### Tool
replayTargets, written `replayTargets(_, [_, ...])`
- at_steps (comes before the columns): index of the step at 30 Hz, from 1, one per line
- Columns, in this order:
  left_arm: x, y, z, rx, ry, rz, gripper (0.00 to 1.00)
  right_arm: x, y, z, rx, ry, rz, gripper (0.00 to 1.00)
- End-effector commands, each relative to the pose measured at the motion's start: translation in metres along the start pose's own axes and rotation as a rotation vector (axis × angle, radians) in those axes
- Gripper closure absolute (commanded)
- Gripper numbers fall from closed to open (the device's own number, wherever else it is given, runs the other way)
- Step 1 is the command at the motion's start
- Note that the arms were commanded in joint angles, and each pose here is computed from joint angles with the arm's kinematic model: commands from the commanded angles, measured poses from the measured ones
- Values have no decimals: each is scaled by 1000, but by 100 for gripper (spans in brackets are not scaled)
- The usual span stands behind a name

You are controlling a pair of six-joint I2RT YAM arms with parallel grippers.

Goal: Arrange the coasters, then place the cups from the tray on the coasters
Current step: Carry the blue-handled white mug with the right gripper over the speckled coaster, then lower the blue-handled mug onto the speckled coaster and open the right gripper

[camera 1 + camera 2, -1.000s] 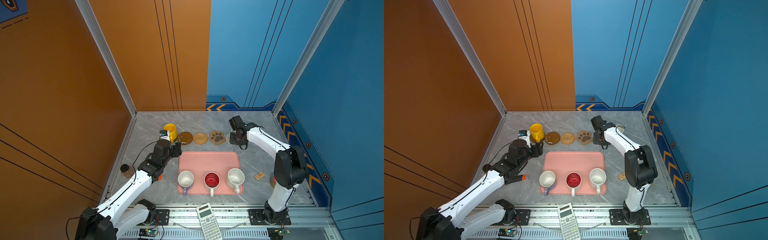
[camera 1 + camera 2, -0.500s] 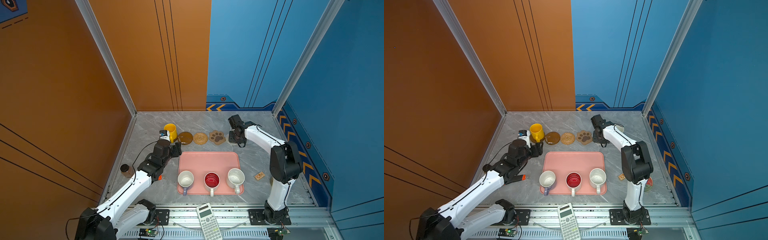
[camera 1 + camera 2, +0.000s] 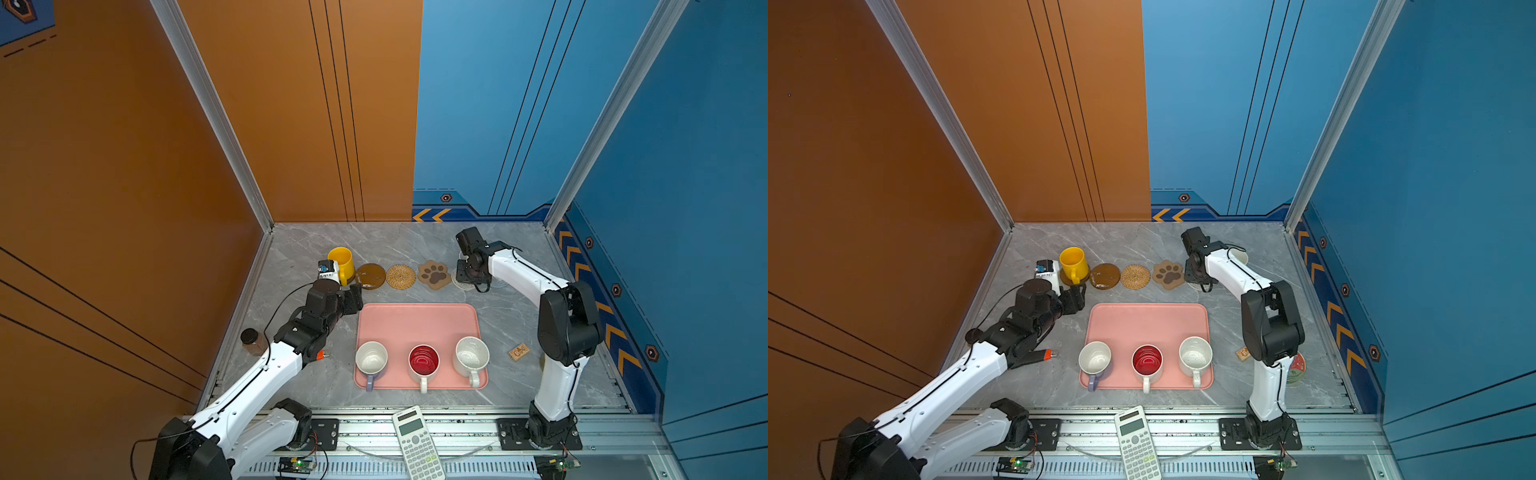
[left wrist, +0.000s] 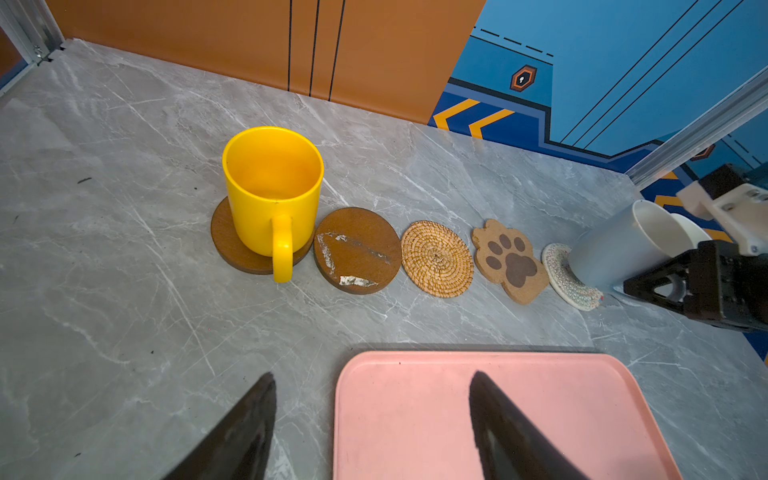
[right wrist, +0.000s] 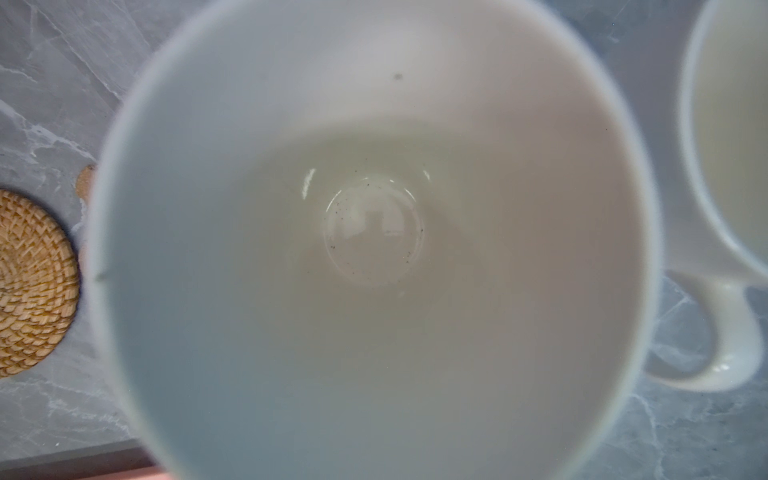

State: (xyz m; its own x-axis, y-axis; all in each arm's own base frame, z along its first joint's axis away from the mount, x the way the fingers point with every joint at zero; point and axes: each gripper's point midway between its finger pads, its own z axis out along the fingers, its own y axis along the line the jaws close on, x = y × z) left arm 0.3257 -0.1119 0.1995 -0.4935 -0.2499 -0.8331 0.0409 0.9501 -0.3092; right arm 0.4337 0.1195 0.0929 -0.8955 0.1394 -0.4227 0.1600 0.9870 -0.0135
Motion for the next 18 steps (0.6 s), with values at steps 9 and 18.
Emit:
replayTargets(9, [-1, 4, -3, -10, -9, -9, 26, -25, 2, -3, -9, -66, 5, 100])
replayTargets(18, [-2, 4, -3, -8, -7, -7, 26, -18, 1, 4, -2, -46, -3, 100])
